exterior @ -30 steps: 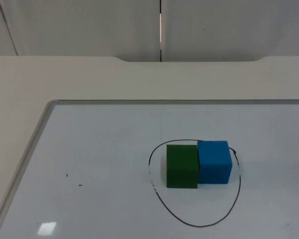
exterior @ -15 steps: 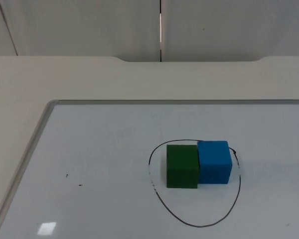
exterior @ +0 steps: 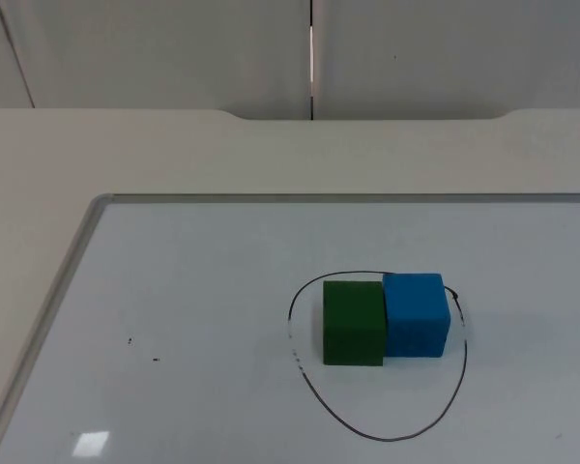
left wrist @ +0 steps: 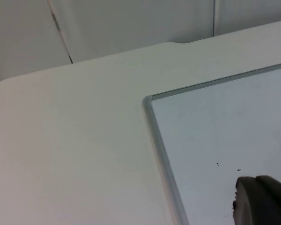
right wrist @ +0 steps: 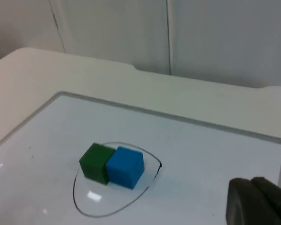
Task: Push the two cubes into the marked area.
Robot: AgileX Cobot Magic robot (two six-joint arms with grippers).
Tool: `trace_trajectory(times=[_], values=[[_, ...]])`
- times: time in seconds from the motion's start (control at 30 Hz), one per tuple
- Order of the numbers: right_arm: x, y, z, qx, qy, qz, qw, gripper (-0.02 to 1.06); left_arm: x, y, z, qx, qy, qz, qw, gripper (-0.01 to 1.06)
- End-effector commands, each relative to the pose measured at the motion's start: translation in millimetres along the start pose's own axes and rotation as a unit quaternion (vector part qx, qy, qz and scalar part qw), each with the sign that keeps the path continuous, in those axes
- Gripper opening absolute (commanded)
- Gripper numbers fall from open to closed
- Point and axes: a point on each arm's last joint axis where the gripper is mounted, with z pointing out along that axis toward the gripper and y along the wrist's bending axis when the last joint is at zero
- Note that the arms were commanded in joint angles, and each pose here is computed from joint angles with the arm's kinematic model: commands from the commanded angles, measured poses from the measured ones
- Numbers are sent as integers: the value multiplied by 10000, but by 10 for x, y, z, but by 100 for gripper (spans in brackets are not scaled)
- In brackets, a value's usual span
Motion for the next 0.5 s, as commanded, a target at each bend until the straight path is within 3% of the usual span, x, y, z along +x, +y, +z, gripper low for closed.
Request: trace_trajectory(times=[0.0, 0.1, 0.17, 0.47], values=[[45, 9, -13, -52, 150, -93, 9998, 0, -11, -16, -11, 66, -82, -29, 9999, 0], [79, 29, -11, -165, 322, -151, 9992, 0, -15, -68, -4, 357, -130, -15, 9993, 0], [81, 30, -11, -170, 334, -166, 9992, 0, -21, -66, 0, 350, -171, -11, 9992, 0], [81, 27, -11, -151, 332, -176, 9992, 0, -15, 57, 1, -329, -147, -145, 9992, 0]])
